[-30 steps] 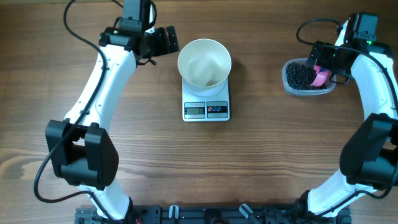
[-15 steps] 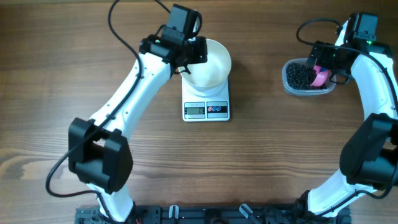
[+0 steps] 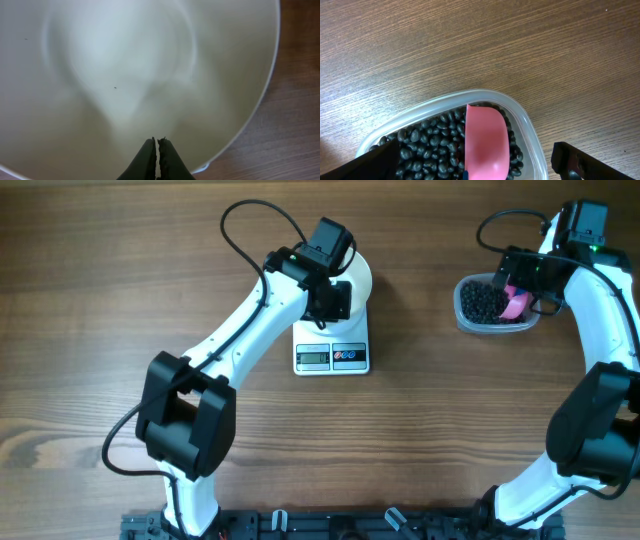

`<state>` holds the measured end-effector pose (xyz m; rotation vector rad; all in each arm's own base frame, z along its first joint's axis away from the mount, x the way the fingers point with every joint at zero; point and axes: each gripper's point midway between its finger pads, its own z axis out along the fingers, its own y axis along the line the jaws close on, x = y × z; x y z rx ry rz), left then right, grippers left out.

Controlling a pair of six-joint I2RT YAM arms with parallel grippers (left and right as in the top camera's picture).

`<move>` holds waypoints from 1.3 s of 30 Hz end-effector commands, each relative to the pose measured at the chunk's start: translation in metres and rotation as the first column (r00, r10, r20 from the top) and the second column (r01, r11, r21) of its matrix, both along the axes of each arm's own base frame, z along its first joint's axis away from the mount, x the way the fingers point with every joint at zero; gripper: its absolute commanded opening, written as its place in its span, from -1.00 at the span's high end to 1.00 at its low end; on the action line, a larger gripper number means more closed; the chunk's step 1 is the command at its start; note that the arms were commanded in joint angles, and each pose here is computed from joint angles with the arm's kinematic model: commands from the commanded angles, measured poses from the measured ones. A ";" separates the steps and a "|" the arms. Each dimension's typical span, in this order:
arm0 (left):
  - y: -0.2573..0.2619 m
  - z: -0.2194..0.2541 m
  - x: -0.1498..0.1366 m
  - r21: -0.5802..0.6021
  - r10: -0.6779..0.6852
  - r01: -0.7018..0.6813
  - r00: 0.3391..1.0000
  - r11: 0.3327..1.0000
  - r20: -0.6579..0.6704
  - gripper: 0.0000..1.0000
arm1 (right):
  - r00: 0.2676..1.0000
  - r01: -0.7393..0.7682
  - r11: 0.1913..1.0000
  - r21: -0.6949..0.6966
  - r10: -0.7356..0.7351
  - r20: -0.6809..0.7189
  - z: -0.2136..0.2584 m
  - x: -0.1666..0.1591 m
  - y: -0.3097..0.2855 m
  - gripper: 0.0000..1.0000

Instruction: Scoop item into bowl and weigh 150g on scale

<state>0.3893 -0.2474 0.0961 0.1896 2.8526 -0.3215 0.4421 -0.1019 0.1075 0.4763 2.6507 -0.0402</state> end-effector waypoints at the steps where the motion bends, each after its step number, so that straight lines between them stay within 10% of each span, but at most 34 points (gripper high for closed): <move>1: -0.007 -0.001 -0.005 0.008 -0.029 0.029 1.000 1.000 -0.002 0.83 | 1.000 0.009 1.000 -0.009 -0.009 -0.030 -0.012 -0.002 -0.002 -0.99; 11: -0.008 -0.004 -0.017 0.041 -0.044 0.045 0.999 0.998 -0.027 0.82 | 1.000 0.009 1.000 -0.009 -0.009 -0.029 -0.012 -0.002 -0.002 -1.00; 23: 0.041 0.006 0.048 0.150 0.101 -0.132 0.975 0.980 0.197 0.69 | 1.000 0.009 1.000 -0.009 -0.009 -0.029 -0.012 -0.002 -0.002 -0.99; 39: 0.060 -0.015 0.025 0.221 0.108 -0.120 0.992 0.968 0.067 0.69 | 1.000 0.010 1.000 -0.009 -0.010 -0.029 -0.012 -0.002 -0.002 -0.99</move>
